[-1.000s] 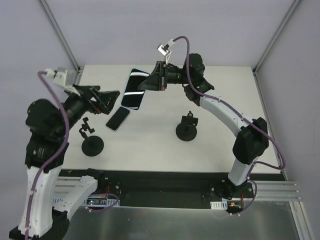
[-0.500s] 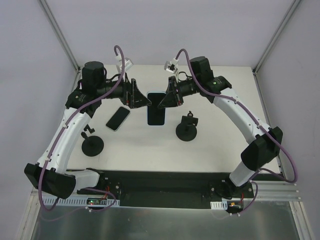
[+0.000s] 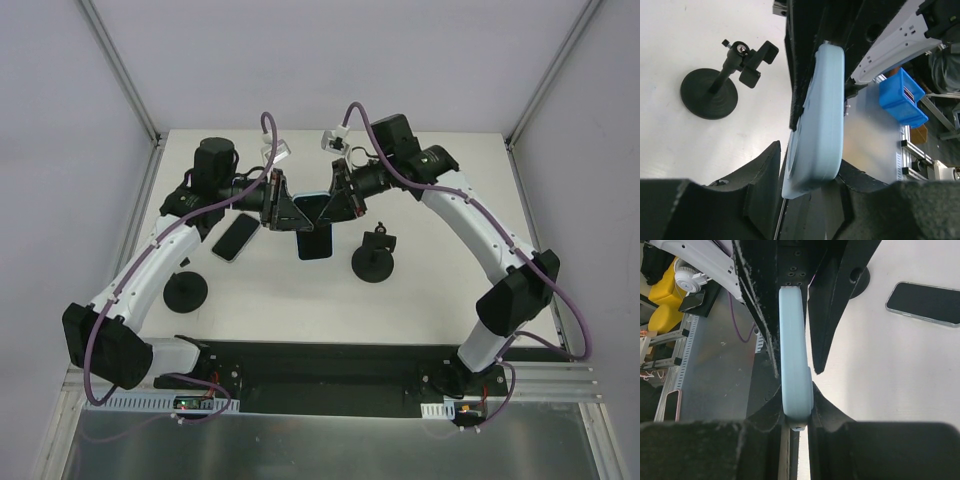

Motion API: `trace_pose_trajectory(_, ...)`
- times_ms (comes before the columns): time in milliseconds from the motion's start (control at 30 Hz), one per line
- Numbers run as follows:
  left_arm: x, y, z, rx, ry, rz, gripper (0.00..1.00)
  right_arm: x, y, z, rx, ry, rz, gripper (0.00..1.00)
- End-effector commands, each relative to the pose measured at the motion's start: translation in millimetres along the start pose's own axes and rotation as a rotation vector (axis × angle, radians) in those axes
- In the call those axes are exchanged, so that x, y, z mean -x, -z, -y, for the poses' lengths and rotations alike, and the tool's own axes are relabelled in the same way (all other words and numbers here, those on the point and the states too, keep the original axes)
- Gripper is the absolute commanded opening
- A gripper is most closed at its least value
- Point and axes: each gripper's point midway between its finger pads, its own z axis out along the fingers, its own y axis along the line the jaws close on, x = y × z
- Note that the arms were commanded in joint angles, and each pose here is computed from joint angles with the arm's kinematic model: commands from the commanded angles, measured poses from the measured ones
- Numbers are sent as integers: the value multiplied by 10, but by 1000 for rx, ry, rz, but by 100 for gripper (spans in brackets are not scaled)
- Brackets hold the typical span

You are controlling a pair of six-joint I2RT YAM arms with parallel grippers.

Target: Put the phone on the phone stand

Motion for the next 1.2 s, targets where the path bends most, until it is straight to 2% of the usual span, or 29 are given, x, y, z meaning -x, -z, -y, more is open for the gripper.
trace_pose_trajectory(0, 62, -20, 186, -72, -82, 22, 30, 189, -58, -254, 89, 109, 6, 1)
trace_pose_trajectory(33, 62, -20, 180, -68, -85, 30, 28, 209, -89, -255, 93, 115, 0, 1)
trace_pose_trajectory(100, 73, 10, 219, -57, -114, 46, 16, 183, -117, -238, 84, 109, -21, 1)
trace_pose_trajectory(133, 79, 39, 237, -38, -149, 64, 2, 173, -140, -216, 84, 103, -26, 1)
trace_pose_trajectory(200, 84, 72, 230, -2, -179, 88, 0, 187, -141, -199, 77, 102, -27, 2)
trace_pose_trajectory(233, 91, 108, 207, 43, -206, 114, 0, 187, -142, -185, 69, 96, -29, 14)
trace_pose_trajectory(300, 118, 157, 188, 88, -245, 144, 0, 174, -144, -166, 54, 94, -34, 26)
trace_pose_trajectory(333, 144, 220, 185, 123, -261, 172, 0, 175, -138, -152, 47, 96, -34, 42)
trace_pose_trajectory(400, 212, 286, 183, 148, -275, 214, 0, 154, -138, -111, 29, 90, -39, 52)
trace_pose_trajectory(433, 222, 327, 178, 160, -276, 236, 0, 150, -143, -100, 28, 90, -40, 62)
trace_pose_trajectory(533, 352, 469, 143, 174, -262, 312, 0, 118, -155, -58, 21, 86, -42, 72)
trace_pose_trajectory(600, 418, 546, 167, 142, -254, 354, 0, 127, -161, -46, 23, 80, -36, 74)
trace_pose_trajectory(800, 365, 482, 278, -24, -197, 331, 0, 316, -277, -31, 58, 70, 30, 72)
trace_pose_trajectory(1000, 379, 496, 353, -49, -235, 357, 0, 348, -359, -12, 64, 46, 28, 65)
trace_pose_trajectory(1067, 385, 507, 369, -44, -246, 367, 0, 367, -357, -45, 82, 45, 32, 50)
trace_pose_trajectory(1100, 385, 517, 377, -40, -253, 373, 0, 362, -378, -57, 92, 43, 30, 38)
trace_pose_trajectory(1167, 391, 528, 391, -34, -263, 385, 0, 386, -382, -97, 116, 48, 36, 21)
